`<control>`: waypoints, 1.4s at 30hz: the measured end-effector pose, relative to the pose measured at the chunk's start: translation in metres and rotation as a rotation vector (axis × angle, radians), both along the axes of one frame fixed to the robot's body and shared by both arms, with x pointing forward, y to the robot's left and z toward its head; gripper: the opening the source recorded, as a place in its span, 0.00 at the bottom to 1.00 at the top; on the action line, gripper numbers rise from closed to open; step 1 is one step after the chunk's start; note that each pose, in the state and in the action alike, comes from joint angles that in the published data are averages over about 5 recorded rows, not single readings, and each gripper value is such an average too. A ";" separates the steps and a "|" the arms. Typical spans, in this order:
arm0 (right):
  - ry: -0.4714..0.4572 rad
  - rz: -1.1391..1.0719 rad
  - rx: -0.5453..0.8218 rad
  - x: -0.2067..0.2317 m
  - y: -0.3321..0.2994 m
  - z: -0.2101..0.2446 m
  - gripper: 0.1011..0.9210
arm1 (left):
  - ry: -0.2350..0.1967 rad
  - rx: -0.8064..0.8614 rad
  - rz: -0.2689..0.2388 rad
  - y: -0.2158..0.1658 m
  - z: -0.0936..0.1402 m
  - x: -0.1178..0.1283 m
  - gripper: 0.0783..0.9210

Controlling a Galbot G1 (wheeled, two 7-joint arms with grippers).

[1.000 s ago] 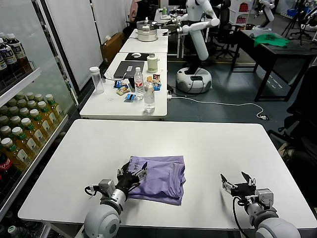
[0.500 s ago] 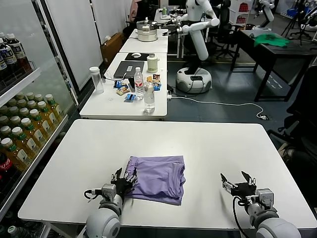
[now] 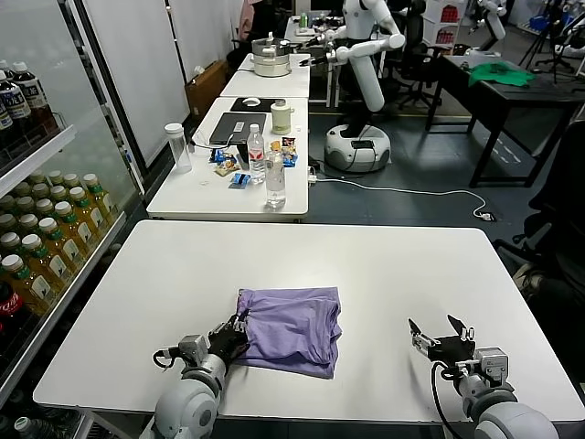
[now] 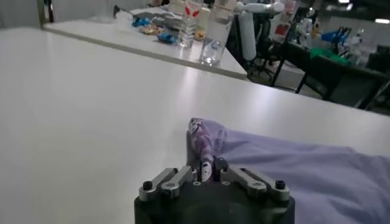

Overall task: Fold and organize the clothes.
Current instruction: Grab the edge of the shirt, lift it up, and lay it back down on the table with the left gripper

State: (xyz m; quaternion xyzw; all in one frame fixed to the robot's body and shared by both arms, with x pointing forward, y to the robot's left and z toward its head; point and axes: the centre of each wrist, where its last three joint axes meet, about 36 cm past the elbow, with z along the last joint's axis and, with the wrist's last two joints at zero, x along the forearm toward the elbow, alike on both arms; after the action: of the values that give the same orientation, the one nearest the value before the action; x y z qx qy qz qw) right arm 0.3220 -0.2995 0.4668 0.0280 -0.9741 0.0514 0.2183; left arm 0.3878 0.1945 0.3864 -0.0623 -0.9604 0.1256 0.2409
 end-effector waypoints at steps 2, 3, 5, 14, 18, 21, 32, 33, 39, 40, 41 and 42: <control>-0.001 -0.001 0.000 0.000 0.000 0.000 0.88 | 0.005 -0.053 0.012 0.003 0.002 0.000 0.09; -0.002 -0.001 0.001 0.000 0.000 0.001 0.88 | 0.006 -0.080 0.019 0.006 0.003 0.001 0.07; -0.003 -0.001 0.001 0.000 0.000 0.001 0.88 | 0.006 -0.133 0.035 0.011 0.006 0.001 0.05; -0.009 -0.001 0.008 0.002 0.001 0.000 0.88 | -0.024 -0.291 0.148 0.064 0.036 0.005 0.05; -0.014 0.001 0.016 0.003 0.003 -0.001 0.88 | -0.061 -0.315 0.208 0.106 0.058 0.008 0.05; -0.019 0.002 0.023 0.003 0.004 -0.001 0.88 | -0.104 -0.315 0.246 0.139 0.083 0.009 0.05; -0.033 0.003 0.043 -0.001 0.010 0.000 0.88 | -0.259 -0.245 0.204 0.164 0.157 0.006 0.05; -0.034 0.002 0.044 -0.002 0.010 0.001 0.88 | -0.259 -0.233 0.187 0.158 0.156 0.007 0.05; -0.044 -0.003 0.044 -0.002 0.009 0.003 0.88 | -0.207 -0.122 0.091 0.104 0.117 0.019 0.05; -0.045 -0.004 0.044 -0.002 0.009 0.003 0.88 | -0.197 -0.104 0.074 0.093 0.109 0.022 0.05; -0.046 -0.005 0.044 -0.002 0.008 0.003 0.88 | -0.189 -0.087 0.057 0.081 0.102 0.024 0.05; -0.047 -0.005 0.043 -0.001 0.008 0.003 0.88 | -0.182 -0.071 0.038 0.069 0.095 0.027 0.05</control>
State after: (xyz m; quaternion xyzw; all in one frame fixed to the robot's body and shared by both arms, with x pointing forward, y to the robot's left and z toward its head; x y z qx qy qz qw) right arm 0.3209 -0.2920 0.4701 0.0290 -0.9799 0.0303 0.1948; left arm 0.4147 0.2634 0.4816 -0.0634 -0.9742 0.1578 0.1481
